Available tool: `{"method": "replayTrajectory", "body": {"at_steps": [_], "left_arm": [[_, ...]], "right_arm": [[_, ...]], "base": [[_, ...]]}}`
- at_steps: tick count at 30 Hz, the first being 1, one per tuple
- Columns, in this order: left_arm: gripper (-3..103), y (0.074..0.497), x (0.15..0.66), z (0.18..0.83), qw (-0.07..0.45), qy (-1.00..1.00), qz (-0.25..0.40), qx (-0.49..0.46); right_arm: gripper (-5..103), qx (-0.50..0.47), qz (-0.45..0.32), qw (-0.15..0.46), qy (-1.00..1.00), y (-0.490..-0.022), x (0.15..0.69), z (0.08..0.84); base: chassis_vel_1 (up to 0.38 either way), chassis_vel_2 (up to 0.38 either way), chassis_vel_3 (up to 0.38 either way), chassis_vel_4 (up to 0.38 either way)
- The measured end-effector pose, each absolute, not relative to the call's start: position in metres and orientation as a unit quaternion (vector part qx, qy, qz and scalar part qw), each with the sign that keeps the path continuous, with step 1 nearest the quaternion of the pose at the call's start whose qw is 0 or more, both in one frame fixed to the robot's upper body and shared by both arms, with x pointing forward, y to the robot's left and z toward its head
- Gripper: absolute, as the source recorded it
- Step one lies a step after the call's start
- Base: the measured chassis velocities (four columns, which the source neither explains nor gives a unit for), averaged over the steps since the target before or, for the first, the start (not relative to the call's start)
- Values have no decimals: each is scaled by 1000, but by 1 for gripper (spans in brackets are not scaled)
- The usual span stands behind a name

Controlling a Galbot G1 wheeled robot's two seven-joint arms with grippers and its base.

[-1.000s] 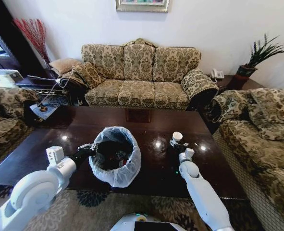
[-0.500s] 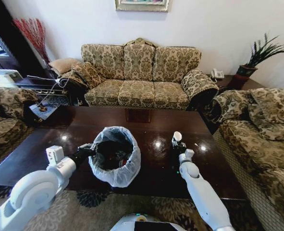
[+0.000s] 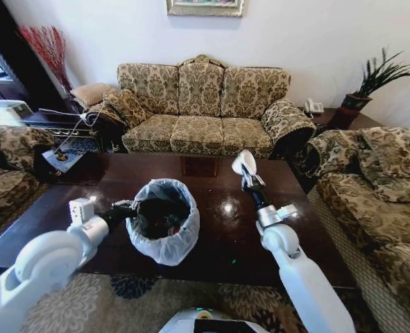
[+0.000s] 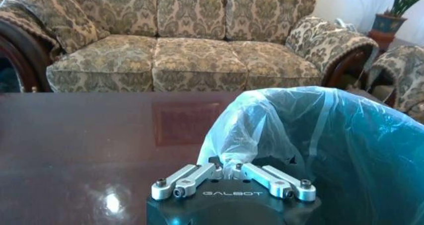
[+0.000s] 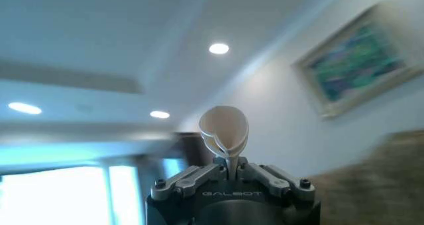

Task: Move to the front of the table and place the trash on the table into the trash bin.

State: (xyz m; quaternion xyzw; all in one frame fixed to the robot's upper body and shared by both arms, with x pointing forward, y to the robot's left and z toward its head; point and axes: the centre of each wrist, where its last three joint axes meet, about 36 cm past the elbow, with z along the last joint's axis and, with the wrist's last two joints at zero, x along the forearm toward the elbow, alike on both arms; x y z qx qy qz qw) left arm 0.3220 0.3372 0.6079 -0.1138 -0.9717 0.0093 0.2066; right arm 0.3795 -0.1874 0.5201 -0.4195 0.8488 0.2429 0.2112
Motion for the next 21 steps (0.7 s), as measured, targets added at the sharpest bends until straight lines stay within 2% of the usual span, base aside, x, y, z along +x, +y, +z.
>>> {"method": "replayTrajectory", "body": {"at_steps": [5, 12, 14, 17, 18, 20, 21], "left_arm": [[3, 338, 325, 606, 209, -971, 9, -114], [3, 332, 320, 608, 206, -971, 14, -123], [3, 330, 318, 608, 204, -971, 15, -126], [3, 325, 312, 609, 200, -971, 21, -133], [3, 325, 312, 609, 200, -971, 21, -133], [3, 323, 310, 610, 199, -970, 24, -135], [3, 323, 310, 610, 199, -970, 25, -135]], "right_arm": [[0, -513, 249, 198, 797, -165, 364, 523], [0, -555, 207, 135, 794, -132, 363, 487], [-3, -554, 199, 124, 799, -126, 364, 481], [12, -549, 188, 101, 808, -115, 361, 470], [12, -549, 188, 101, 808, -115, 361, 470], [22, -547, 182, 97, 812, -112, 360, 468], [22, -546, 180, 98, 813, -112, 360, 468]], "base": [[0, 0, 0, 0], [0, 0, 0, 0], [0, 0, 0, 0], [0, 0, 0, 0], [0, 0, 0, 0], [0, 0, 0, 0], [0, 0, 0, 0]]}}
